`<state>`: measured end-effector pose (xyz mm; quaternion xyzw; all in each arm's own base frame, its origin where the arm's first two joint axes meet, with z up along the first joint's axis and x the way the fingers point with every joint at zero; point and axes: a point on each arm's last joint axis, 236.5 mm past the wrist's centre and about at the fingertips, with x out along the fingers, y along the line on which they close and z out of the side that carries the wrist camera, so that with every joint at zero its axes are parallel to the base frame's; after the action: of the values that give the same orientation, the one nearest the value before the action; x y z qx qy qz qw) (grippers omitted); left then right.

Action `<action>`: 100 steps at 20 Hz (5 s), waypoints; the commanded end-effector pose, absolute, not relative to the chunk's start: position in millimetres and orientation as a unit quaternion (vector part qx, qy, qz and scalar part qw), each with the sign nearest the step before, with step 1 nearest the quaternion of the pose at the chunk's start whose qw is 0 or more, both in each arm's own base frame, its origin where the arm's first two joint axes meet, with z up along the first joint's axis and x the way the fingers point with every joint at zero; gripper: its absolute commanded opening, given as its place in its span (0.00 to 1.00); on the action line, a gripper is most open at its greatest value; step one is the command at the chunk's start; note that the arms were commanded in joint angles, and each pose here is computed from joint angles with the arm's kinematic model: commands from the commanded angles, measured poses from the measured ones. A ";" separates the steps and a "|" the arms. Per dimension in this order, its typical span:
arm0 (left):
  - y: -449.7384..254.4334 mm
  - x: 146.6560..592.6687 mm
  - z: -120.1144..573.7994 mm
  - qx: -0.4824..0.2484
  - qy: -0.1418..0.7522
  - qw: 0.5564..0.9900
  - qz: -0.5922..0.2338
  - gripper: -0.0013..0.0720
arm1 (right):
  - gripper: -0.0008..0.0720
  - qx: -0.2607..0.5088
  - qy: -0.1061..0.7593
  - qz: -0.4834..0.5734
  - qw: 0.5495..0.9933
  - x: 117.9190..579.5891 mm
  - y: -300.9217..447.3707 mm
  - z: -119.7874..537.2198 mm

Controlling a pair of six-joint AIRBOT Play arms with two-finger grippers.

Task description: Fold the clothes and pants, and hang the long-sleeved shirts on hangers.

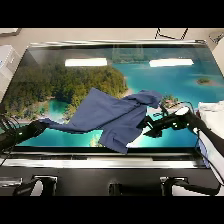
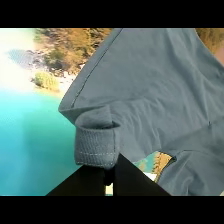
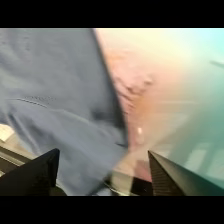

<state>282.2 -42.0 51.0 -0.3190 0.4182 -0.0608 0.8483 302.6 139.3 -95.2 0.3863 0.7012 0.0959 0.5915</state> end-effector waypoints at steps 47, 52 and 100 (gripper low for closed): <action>31.6 447.6 15.0 -0.345 0.528 0.772 -0.080 0.96 | 0.79 0.343 0.571 0.076 0.742 516.5 47.9 41.4; 111.0 312.4 -16.4 -0.313 0.702 0.640 0.010 0.73 | 0.80 0.225 0.739 -0.062 0.632 359.0 -90.7 18.0; -17.9 286.7 535.6 -0.016 -0.045 0.993 -0.110 0.05 | 0.06 -0.013 0.037 0.044 0.998 364.9 0.5 492.4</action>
<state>367.6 25.8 393.5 -0.1105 0.1384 -0.1134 0.9776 446.7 15.9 348.0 0.0612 0.2226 0.1013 0.9677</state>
